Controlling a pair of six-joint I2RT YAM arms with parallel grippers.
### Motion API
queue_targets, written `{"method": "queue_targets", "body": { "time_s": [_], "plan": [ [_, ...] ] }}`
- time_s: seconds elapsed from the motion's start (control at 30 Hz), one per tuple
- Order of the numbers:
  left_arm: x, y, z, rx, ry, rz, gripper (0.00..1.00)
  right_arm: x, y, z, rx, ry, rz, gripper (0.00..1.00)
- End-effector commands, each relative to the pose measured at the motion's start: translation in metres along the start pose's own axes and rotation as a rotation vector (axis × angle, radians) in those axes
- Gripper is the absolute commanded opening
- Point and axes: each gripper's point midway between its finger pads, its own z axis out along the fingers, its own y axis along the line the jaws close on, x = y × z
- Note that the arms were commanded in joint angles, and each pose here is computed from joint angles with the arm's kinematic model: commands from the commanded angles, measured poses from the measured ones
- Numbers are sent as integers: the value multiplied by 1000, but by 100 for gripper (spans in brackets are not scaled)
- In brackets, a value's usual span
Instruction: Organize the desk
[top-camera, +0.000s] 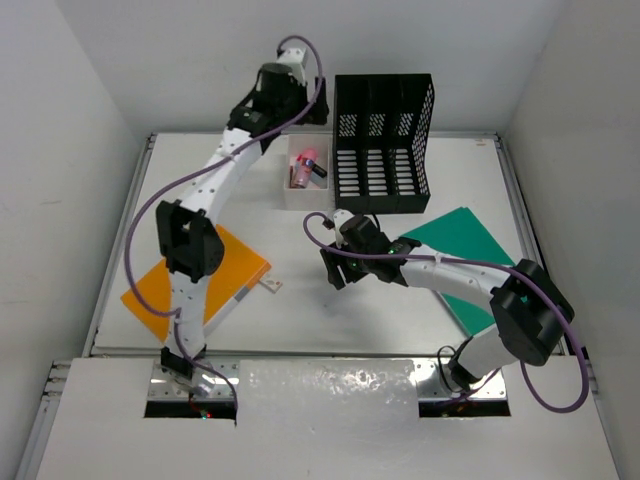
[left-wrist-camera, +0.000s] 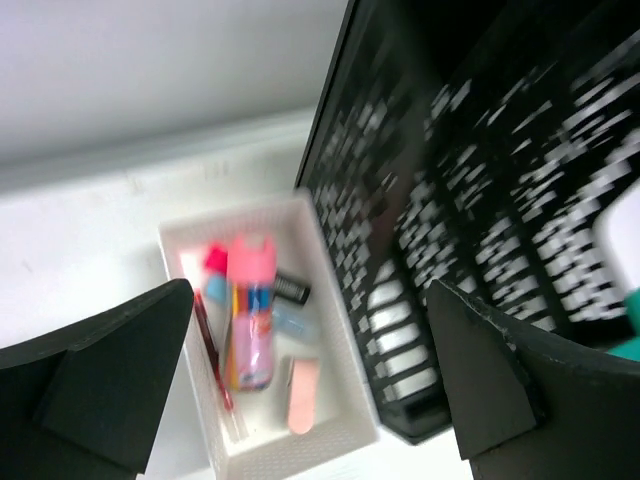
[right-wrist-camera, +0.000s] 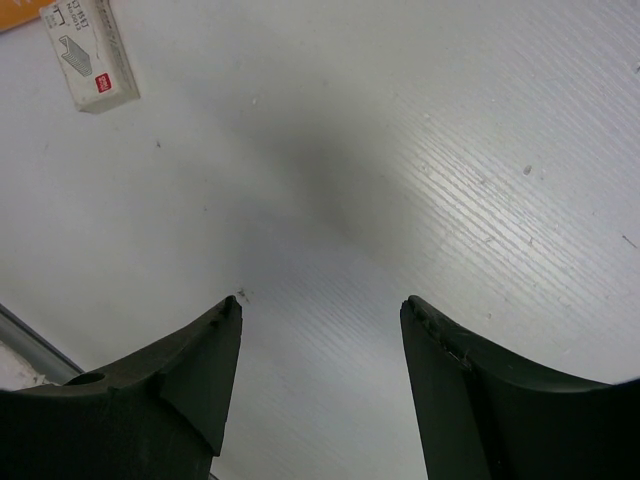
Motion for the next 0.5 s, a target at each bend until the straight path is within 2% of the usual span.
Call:
{"method": "queue_targets", "body": {
  "time_s": [0.0, 0.03, 0.1, 0.13, 0.2, 0.23, 0.27, 0.3, 0.33, 0.37, 0.4, 0.47],
  "plan": [
    [-112, -26, -82, 75, -287, -5, 98, -15, 3, -3, -8, -55, -1, 63],
    [-124, -27, -100, 76, -316, -5, 97, -17, 3, -3, -9, -62, -2, 63],
    [-116, -19, -106, 40, -299, 0, 85, -20, 2, -2, -5, -69, -8, 63],
    [-108, -8, -112, -15, -287, -4, 66, -22, 2, -1, -2, -78, -12, 63],
    [-91, 5, -117, -80, -249, -2, 51, -32, 4, 2, -11, -91, -37, 63],
    [-90, 16, -130, -132, -253, -8, 38, -36, 7, 3, -24, -95, -46, 63],
    [-61, 26, -125, -172, -192, -18, 34, -45, 10, 5, -38, -107, -61, 64],
    [-56, 31, -139, -200, -183, -31, 32, -49, 12, 7, -44, -112, -70, 64],
    [-22, 48, -136, -272, -117, -34, 32, -55, 22, 8, -95, -126, -81, 65],
    [-6, 56, -141, -309, -87, -56, 33, -63, 29, 8, -114, -145, -106, 65],
    [-2, 60, -158, -329, -93, -71, 34, -66, 32, 13, -122, -150, -120, 65],
    [51, 78, -167, -402, 20, -90, 48, -76, 45, 15, -166, -160, -162, 65]
  ]
}}
